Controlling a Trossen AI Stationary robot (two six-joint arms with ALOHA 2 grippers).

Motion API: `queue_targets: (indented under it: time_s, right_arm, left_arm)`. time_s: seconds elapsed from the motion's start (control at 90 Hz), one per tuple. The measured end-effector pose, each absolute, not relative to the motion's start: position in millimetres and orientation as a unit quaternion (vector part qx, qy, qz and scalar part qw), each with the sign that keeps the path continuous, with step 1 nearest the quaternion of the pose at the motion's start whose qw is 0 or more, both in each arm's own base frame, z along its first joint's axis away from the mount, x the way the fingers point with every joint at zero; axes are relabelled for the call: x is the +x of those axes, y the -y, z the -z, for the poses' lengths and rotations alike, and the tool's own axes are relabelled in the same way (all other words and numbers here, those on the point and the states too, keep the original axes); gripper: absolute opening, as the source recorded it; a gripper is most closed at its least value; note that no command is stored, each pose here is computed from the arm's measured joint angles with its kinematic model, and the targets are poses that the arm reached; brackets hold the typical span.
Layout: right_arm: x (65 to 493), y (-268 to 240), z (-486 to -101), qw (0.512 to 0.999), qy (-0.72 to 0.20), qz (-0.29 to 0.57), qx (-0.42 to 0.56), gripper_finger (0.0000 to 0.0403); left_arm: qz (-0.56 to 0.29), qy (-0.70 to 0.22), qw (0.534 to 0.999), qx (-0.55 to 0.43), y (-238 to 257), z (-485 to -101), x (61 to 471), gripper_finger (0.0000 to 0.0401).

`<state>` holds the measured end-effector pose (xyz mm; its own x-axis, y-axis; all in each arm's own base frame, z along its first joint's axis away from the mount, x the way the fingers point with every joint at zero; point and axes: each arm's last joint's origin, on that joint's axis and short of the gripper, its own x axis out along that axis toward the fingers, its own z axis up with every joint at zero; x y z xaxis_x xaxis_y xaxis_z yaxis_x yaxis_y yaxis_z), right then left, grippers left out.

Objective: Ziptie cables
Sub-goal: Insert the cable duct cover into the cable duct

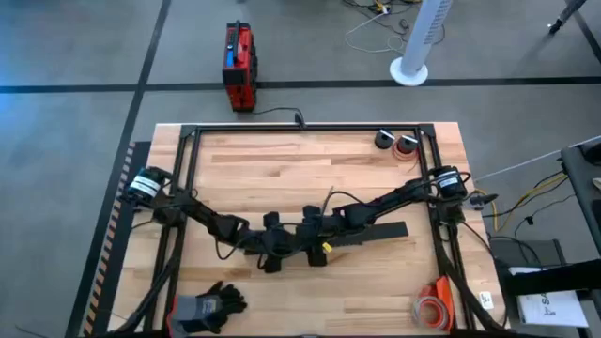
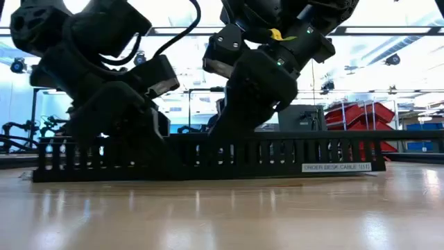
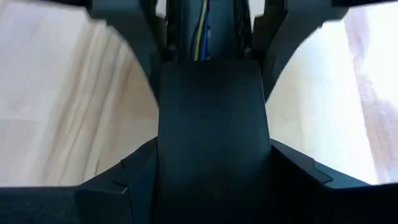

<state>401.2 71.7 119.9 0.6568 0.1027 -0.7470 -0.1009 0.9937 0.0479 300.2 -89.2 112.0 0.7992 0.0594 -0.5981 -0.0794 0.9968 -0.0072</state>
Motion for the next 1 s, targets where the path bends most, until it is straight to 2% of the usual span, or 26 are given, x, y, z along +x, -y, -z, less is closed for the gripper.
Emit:
queue_targets:
  time_s: [0.267, 0.489, 0.789, 0.878, 1.0]
  right_arm:
    - [404.5, -66.8, -120.9, 0.913, -0.405, -0.046, 0.011, 0.0216]
    - [397.6, -64.7, -114.1, 0.898, -0.438, -0.037, 0.008, 0.0216]
    - [397.0, -64.7, -113.7, 0.897, -0.440, -0.041, 0.007, 0.0218]
    - [397.5, -64.8, -114.2, 0.898, -0.438, -0.044, 0.003, 0.0217]
    - [398.4, -65.3, -115.3, 0.899, -0.436, -0.045, 0.003, 0.0216]
  left_arm:
    - [-0.025, -0.330, 0.944, -0.015, 86.3, -124.0, 300.1, 0.0251]
    - [-0.040, -0.406, 0.913, -0.027, 86.0, -128.5, 279.8, 0.0264]
    - [-0.054, -0.435, 0.898, -0.037, 90.1, -115.6, 275.2, 0.0234]
    - [-0.055, -0.430, 0.901, -0.035, 89.5, -112.1, 277.1, 0.0215]
    - [-0.047, -0.410, 0.910, -0.030, 89.0, -112.9, 280.6, 0.0213]
